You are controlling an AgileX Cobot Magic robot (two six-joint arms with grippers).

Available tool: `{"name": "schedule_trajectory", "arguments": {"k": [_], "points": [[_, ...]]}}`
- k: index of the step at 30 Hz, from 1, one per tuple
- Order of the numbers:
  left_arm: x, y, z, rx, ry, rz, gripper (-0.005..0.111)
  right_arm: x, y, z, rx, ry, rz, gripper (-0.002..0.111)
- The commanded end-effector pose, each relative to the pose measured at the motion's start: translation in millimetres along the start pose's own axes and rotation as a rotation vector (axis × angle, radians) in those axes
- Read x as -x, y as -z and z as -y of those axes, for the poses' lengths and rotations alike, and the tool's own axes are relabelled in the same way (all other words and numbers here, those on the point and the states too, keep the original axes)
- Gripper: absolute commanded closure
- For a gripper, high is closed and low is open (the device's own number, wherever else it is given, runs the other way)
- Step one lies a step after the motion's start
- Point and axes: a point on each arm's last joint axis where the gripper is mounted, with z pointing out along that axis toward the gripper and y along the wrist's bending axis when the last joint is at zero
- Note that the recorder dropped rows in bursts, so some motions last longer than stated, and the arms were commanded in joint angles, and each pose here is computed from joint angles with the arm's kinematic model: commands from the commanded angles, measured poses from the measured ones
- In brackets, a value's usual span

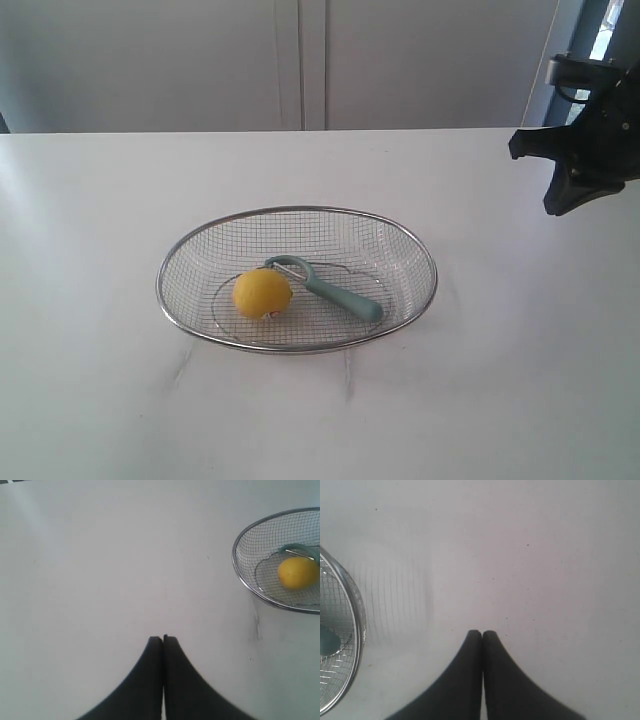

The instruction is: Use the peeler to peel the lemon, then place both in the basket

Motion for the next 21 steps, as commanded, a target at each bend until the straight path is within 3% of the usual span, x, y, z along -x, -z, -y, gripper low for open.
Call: {"name": "schedule_trajectory", "arguments": {"k": [1, 13, 21], "points": [[-24, -16, 1.0, 0.005, -0.006, 0.107, 0.107, 0, 5, 3, -0.003, -0.008, 0.016, 0.108], [-98, -66, 2.2, 0.036, -0.020, 0.186, 0.107, 0, 5, 3, -0.003, -0.008, 0.016, 0.108], [-136, -80, -1.9, 0.148, 0.053, 0.229, 0.107, 0, 5, 3, -0.003, -0.008, 0.016, 0.108]]}}
